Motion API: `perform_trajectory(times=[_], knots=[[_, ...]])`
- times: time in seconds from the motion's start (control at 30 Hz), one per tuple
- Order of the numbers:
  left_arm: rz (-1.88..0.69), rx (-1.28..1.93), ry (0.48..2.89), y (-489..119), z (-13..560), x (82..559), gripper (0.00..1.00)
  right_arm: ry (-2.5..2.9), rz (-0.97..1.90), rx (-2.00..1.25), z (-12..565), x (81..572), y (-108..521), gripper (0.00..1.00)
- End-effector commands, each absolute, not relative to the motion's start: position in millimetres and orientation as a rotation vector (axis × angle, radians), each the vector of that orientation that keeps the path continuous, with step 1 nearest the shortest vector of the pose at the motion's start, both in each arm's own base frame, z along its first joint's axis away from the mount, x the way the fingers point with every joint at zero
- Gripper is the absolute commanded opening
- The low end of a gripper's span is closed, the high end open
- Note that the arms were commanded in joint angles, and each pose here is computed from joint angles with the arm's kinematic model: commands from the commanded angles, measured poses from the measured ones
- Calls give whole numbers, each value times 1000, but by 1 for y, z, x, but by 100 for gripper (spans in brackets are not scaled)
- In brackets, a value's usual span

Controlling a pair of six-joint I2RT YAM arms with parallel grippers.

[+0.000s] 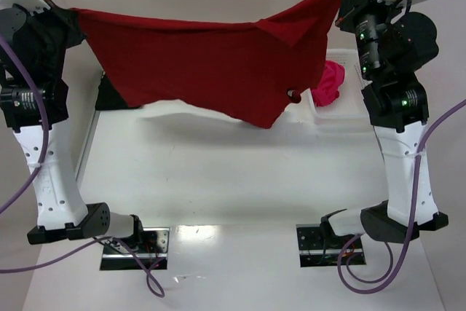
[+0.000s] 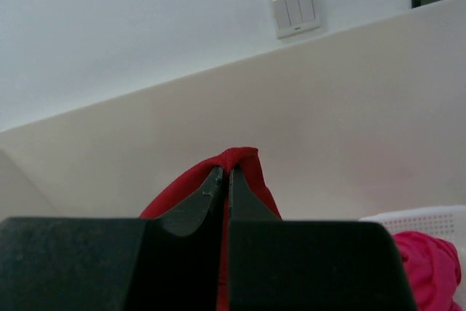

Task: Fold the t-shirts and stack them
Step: Flatten out the tshirt

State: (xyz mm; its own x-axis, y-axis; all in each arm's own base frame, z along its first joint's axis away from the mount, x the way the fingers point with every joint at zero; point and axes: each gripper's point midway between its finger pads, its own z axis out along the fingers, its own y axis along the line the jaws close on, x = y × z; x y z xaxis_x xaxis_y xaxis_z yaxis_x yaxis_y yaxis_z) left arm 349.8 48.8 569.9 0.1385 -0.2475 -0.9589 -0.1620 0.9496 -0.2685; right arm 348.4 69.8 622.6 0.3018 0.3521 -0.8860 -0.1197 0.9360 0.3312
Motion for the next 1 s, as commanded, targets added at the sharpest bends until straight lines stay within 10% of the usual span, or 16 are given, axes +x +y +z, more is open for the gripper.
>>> perform_trajectory(times=[0.0,0.3,0.97], knots=[[-97,-328,1365,47,591,358,0,1160,313,225,638,353,70,1],[-76,-374,1532,47,502,345,0,1371,326,248,543,347,73,1],[-45,-347,1114,32,599,130,0,1060,372,232,650,163,12,1]])
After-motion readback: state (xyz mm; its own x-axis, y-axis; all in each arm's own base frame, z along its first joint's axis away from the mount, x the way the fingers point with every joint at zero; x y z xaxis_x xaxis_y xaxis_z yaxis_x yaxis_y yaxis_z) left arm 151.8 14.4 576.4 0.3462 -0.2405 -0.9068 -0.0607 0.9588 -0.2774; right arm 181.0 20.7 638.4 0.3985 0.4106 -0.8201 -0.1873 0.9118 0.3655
